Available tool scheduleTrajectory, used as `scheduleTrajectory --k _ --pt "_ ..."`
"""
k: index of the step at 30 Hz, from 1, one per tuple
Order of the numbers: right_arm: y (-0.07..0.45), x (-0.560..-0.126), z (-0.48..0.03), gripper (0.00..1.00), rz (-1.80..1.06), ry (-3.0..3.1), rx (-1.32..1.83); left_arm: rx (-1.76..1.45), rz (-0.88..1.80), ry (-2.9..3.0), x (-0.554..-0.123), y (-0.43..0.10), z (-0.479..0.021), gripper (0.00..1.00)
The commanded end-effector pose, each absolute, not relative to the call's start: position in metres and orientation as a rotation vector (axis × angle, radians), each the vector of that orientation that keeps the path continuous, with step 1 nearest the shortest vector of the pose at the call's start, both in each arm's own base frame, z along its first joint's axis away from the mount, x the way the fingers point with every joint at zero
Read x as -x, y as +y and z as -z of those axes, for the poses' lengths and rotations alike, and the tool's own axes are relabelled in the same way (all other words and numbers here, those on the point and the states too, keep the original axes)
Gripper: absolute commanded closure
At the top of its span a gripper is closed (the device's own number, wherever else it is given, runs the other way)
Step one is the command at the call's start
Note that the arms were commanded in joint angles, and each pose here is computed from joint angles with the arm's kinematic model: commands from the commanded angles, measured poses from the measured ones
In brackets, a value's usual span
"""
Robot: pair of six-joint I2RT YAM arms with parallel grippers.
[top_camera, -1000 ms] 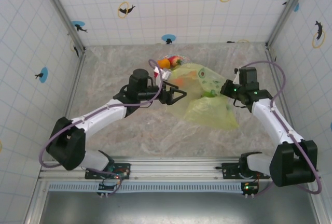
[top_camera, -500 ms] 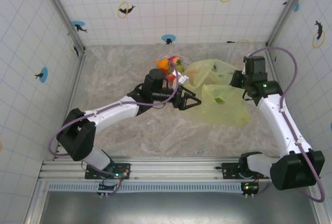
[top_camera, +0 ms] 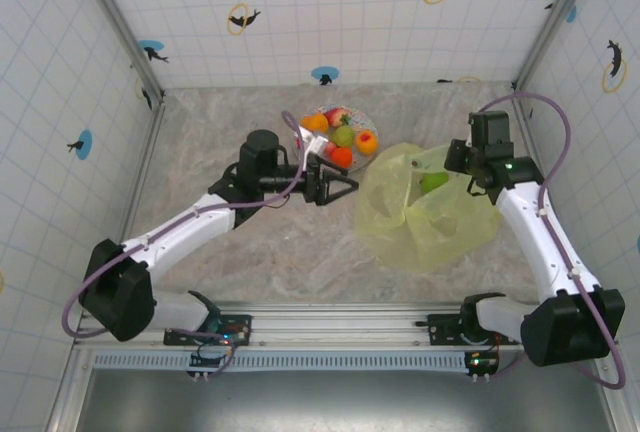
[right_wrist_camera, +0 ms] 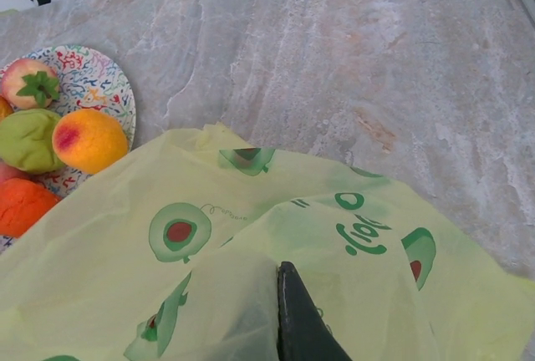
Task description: Place the fruits into the plastic bag
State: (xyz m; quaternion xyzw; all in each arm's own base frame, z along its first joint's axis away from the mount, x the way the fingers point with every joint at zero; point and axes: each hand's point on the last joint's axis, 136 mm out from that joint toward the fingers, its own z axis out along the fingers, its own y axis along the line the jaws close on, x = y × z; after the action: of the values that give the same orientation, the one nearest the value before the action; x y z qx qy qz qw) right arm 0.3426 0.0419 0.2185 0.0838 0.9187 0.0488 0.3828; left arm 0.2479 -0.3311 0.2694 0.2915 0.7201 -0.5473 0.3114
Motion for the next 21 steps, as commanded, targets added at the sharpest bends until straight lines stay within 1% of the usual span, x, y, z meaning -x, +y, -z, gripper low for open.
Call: scheduleTrajectory --k 1,4,10,16,21 --pt "0.05 -0.343 -0.211 1.0 -0.203 2.339 -0.231 -0.38 1.065 2.086 -0.324 -0.296 -0.245 0.11" --pt "0.058 -0.344 -0.204 1.0 -0.263 2.336 -0.244 -0.204 0.81 2.18 -0.37 -0.27 -0.214 0.11" --pt "0.084 -0.348 -0.194 1.0 -0.403 2.311 -0.269 -0.122 0.685 2.237 -0.414 -0.257 -0.179 0.12" --pt "0.11 -0.354 -0.176 1.0 -0.521 2.337 -0.266 -0.106 0.495 2.273 -0.444 -0.239 -0.162 0.12" --pt "0.114 -0.373 -0.172 1.0 -0.53 2.349 -0.258 -0.088 0.437 2.288 -0.457 -0.227 -0.151 0.11"
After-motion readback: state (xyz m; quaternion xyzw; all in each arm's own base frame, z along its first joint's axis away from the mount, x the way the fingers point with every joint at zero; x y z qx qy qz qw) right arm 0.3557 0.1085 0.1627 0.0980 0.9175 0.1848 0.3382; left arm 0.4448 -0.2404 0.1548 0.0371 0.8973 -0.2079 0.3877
